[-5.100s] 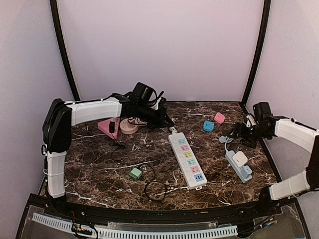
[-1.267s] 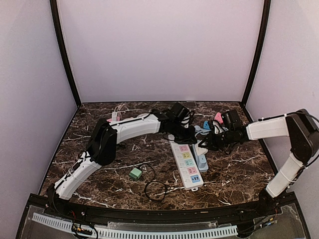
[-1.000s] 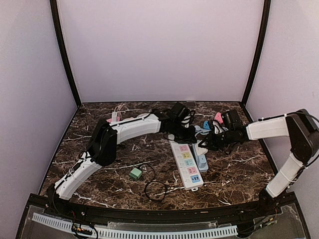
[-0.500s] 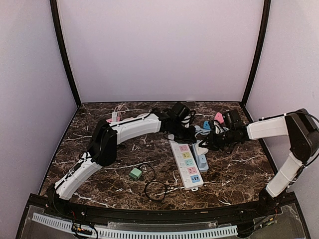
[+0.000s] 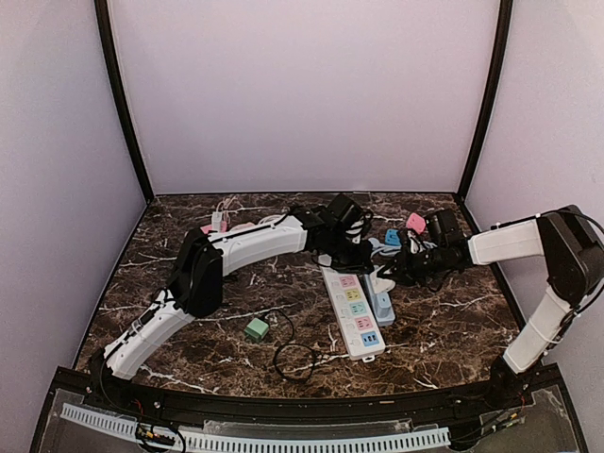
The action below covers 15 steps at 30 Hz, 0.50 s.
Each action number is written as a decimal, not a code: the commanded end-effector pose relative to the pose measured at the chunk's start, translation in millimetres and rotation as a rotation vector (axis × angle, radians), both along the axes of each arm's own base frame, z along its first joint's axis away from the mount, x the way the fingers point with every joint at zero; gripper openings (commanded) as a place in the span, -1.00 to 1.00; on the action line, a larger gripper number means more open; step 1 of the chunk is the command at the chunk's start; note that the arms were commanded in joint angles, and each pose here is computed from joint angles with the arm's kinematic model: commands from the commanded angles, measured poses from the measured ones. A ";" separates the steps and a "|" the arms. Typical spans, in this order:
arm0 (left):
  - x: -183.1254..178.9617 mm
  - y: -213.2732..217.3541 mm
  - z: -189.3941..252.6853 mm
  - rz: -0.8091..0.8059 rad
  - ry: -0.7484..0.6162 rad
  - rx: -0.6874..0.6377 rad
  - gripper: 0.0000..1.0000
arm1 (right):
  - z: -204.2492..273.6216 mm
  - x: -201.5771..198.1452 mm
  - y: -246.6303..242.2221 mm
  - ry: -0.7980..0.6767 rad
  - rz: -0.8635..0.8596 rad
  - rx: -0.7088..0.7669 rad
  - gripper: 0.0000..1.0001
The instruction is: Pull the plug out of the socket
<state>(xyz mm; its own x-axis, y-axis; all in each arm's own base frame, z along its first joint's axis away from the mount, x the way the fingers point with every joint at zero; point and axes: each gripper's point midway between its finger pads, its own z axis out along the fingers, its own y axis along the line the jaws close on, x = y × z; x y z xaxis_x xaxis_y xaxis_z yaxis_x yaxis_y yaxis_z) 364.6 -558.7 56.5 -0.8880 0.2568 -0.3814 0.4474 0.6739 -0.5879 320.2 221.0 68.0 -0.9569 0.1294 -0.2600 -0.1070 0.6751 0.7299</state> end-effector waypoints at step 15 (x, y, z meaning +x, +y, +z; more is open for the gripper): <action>-23.4 18.6 -51.7 -0.015 0.071 0.166 -0.95 | 3.4 5.6 3.4 0.050 -0.015 0.212 -0.97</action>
